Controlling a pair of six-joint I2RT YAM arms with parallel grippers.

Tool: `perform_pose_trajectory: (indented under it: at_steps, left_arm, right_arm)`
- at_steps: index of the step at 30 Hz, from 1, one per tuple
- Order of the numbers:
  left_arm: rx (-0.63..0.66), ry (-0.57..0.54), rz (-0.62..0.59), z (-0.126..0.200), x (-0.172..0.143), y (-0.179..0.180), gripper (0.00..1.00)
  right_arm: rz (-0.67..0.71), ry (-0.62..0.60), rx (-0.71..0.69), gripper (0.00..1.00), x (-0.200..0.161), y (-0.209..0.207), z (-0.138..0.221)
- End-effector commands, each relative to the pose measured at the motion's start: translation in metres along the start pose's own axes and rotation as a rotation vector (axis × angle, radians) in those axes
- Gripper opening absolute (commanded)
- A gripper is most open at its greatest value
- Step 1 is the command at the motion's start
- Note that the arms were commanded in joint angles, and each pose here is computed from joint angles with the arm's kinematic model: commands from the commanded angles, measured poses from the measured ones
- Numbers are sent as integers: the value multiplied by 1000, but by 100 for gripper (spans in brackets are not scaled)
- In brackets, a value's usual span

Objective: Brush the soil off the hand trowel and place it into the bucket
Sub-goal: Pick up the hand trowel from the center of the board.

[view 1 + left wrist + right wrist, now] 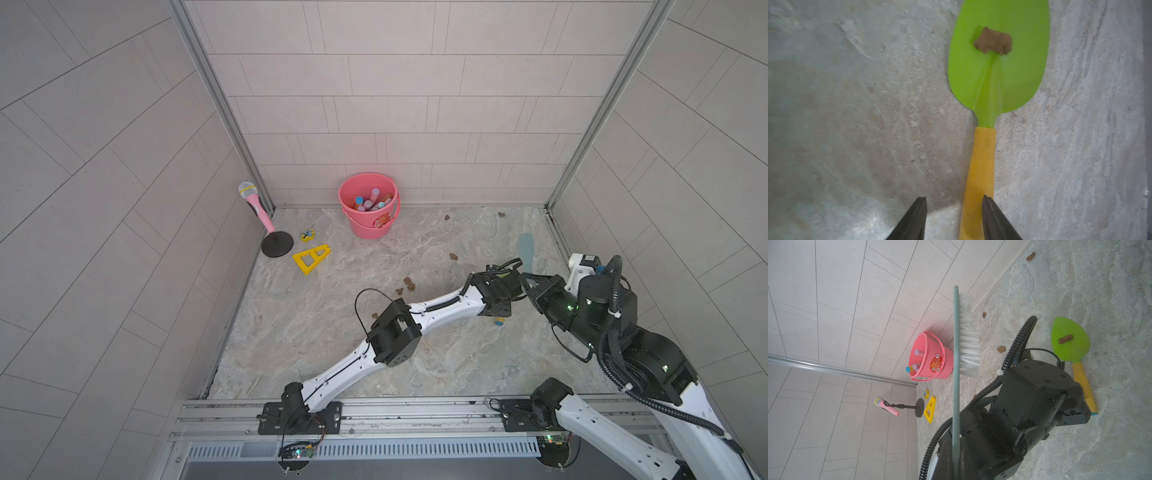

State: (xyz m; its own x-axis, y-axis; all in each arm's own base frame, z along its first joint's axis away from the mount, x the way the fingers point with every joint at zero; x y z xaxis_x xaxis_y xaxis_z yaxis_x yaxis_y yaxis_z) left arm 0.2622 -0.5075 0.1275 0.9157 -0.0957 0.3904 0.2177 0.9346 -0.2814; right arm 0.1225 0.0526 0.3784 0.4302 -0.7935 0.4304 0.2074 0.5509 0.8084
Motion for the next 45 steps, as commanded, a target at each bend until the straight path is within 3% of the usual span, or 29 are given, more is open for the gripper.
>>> perform_pose_trajectory:
  at_steps: [1, 5, 9, 19, 23, 28, 38, 45]
  left_arm:
    - [2, -7, -71, 21, 5, 2, 50]
    - [-137, -8, -99, 20, 7, -13, 58]
    - [-146, -9, -121, 13, 5, -15, 67]
    - [32, 50, -261, -4, -15, -1, 68]
    - [64, 110, -300, -7, -26, 5, 62]
    - [79, 144, -305, -8, -32, 11, 48]
    - [-88, 179, -281, 5, -23, 8, 15]
    - [-129, 162, -264, 39, -16, 28, 0]
  right_arm:
    - [18, -19, 0, 0, 2, -1, 5]
    - [28, -30, 15, 0, 4, 0, 10]
    - [31, -35, 20, 0, 4, -3, 15]
    - [24, -36, 10, 0, 2, -9, 16]
    - [19, -36, 12, 0, 2, -10, 17]
    - [20, -47, 6, 0, 3, -11, 18]
    - [33, -67, 9, 0, 6, -12, 27]
    - [62, -92, 18, 0, 9, -11, 34]
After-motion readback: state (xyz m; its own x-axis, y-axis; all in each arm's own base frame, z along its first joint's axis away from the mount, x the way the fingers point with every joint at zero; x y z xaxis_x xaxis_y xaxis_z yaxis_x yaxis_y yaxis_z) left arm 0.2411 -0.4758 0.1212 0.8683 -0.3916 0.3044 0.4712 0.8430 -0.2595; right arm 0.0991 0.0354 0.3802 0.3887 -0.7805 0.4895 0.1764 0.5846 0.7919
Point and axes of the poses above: each gripper's point midway between its finger pads, its own z axis back along the fingers, its own y axis along the line the jaws close on, x = y × z, the point moved 10 cm from there along z, back along the fingers, and after that the axes turned 1 degree about -z, right-handed, at the moved point
